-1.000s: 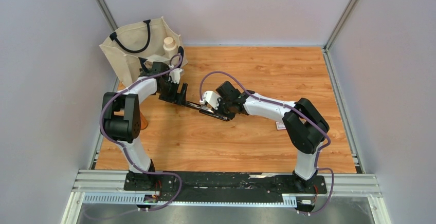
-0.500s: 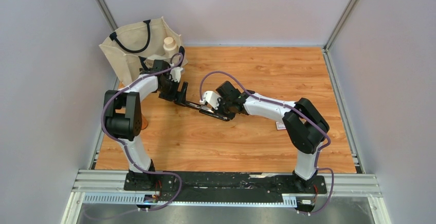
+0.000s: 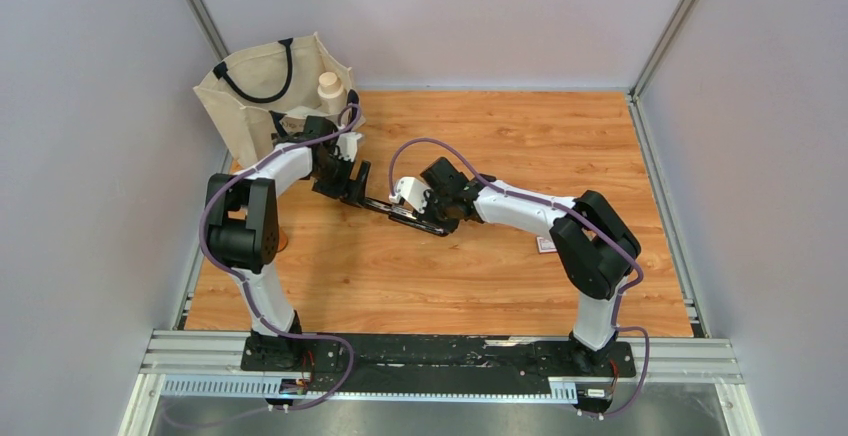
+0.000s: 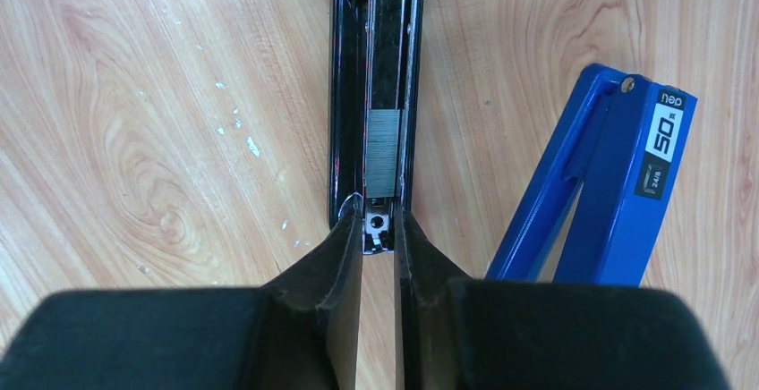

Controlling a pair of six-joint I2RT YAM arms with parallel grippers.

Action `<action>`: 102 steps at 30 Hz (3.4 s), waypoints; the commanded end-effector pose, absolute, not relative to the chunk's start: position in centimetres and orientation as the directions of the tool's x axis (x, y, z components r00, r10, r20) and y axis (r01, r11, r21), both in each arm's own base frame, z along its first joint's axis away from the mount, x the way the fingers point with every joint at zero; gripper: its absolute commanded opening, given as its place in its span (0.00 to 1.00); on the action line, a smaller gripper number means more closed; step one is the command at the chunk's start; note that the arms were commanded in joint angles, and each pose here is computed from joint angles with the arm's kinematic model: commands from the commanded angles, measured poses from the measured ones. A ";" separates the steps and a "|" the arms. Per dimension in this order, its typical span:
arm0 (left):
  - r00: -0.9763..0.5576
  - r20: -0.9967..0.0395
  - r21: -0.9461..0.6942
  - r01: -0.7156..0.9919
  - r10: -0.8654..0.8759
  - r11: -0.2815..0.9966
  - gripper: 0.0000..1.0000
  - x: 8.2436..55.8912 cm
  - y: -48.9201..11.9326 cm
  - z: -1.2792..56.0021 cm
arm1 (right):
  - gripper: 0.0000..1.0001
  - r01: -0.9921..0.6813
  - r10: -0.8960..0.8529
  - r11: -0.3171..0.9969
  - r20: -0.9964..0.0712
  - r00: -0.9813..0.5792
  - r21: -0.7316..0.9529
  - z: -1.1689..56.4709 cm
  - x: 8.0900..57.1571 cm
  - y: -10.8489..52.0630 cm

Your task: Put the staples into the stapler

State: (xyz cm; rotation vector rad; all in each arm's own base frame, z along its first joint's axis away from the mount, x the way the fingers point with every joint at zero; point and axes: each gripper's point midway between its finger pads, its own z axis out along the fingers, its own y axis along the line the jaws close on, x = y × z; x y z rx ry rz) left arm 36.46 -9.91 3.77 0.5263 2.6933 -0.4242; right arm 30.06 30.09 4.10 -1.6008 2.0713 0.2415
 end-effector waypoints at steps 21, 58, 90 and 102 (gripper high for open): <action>-0.746 -0.628 -0.412 0.560 0.221 0.719 0.88 35.9 -17.5 14.1 | 0.11 -0.965 -0.930 0.263 -0.269 -0.252 -0.006 -0.9 25.4 26.2; -0.658 -0.740 -0.301 0.510 0.140 0.806 0.88 36.5 -14.4 18.0 | 0.10 -0.952 -0.903 0.302 -0.335 -0.269 -0.049 -0.2 26.7 26.9; -0.713 -0.701 -0.549 0.572 0.038 0.610 0.85 35.2 -20.4 18.7 | 0.10 -0.941 -0.885 0.333 -0.366 -0.289 -0.062 0.3 27.5 27.7; -0.694 -0.719 -0.614 0.605 -0.043 0.507 0.85 34.9 -21.4 21.2 | 0.10 -0.941 -0.884 0.332 -0.370 -0.285 -0.069 0.4 27.6 27.8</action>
